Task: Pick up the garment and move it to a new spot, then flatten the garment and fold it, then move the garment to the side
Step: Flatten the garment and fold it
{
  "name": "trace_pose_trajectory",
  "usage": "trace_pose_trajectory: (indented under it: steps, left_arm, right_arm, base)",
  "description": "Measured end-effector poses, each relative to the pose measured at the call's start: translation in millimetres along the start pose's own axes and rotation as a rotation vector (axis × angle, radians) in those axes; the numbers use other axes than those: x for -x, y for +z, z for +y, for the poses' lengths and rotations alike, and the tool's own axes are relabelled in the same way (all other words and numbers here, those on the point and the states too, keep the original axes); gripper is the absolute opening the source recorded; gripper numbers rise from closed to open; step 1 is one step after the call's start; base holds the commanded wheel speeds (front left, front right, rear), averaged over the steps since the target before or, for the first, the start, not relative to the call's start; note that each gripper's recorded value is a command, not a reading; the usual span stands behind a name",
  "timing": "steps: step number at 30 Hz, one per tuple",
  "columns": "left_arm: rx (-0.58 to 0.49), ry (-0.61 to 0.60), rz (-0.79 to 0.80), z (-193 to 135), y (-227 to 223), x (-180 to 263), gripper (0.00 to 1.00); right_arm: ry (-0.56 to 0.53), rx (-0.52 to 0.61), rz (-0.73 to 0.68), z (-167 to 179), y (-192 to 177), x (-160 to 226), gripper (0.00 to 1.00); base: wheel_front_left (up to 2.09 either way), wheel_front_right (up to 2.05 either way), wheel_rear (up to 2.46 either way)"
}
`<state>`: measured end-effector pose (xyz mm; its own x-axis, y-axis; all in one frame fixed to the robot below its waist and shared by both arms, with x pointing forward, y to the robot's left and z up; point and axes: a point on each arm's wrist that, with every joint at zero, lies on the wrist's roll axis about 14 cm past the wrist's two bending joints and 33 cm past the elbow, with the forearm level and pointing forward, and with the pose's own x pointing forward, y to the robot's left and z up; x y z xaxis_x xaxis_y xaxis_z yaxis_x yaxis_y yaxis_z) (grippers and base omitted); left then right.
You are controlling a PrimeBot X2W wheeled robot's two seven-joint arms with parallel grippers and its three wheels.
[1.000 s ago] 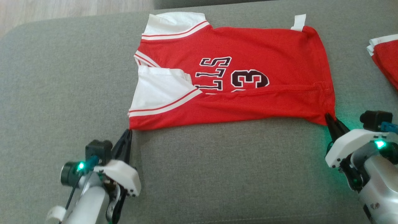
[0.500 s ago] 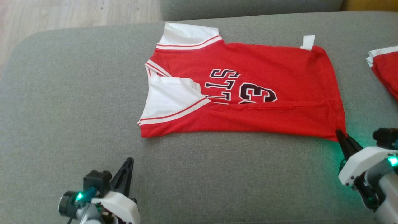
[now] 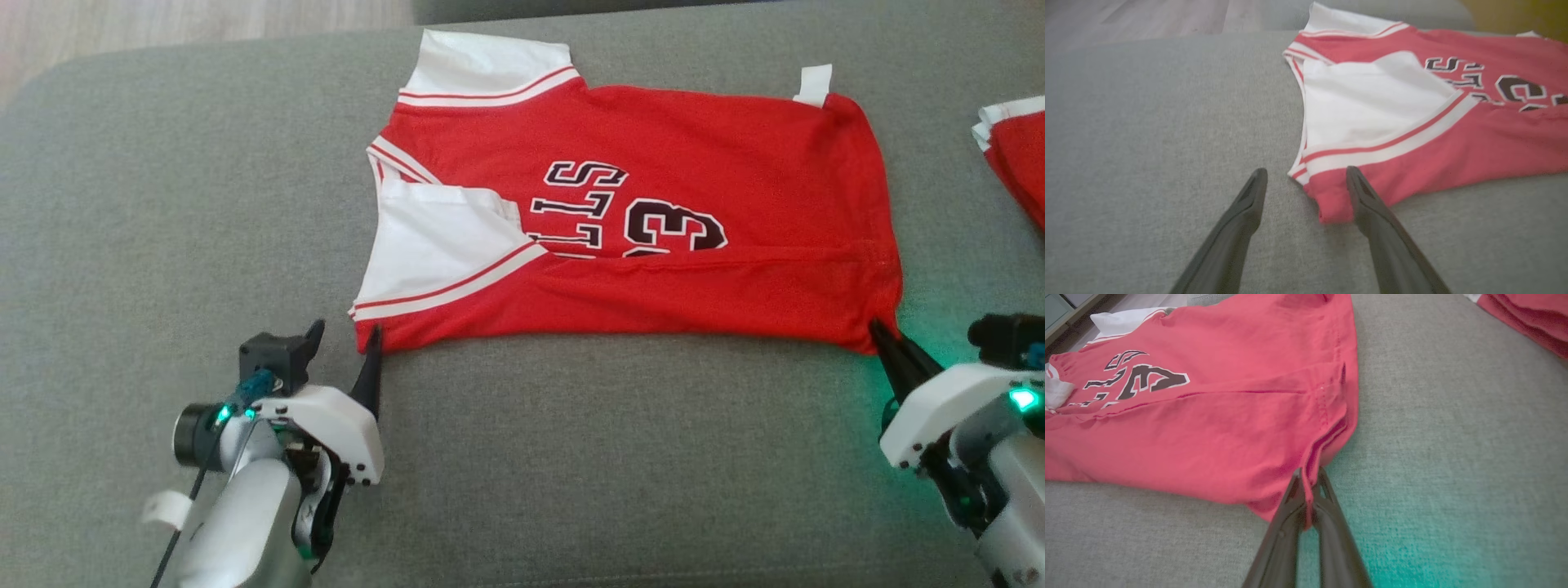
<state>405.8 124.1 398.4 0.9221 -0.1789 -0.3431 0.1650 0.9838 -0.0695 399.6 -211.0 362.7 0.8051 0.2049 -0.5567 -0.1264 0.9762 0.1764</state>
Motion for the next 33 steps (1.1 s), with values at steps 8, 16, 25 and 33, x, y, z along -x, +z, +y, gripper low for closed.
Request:
trace_pose_trajectory:
  steps: [8,16,25,33]
  left_arm:
    - [0.018,-0.055,0.127,-13,-29,-11,0.00]
    - [0.039,-0.065,0.046,-13,-19,2,0.00]
    - [0.069,-0.012,0.054,-2,-30,53,0.00]
    - [0.073,-0.011,0.067,-9,-26,93,0.00]
  right_arm:
    - [-0.007,-0.004,-0.002,-4,4,-3,0.00]
    - [-0.002,0.005,-0.025,-2,12,1,0.00]
    - [0.037,0.025,-0.027,6,3,18,0.00]
    - [0.056,0.030,0.008,2,-12,41,0.00]
  base:
    - [0.00,0.00,0.00]
    - [0.00,0.00,0.00]
    - [0.00,0.00,0.00]
    - [0.00,0.00,0.00]
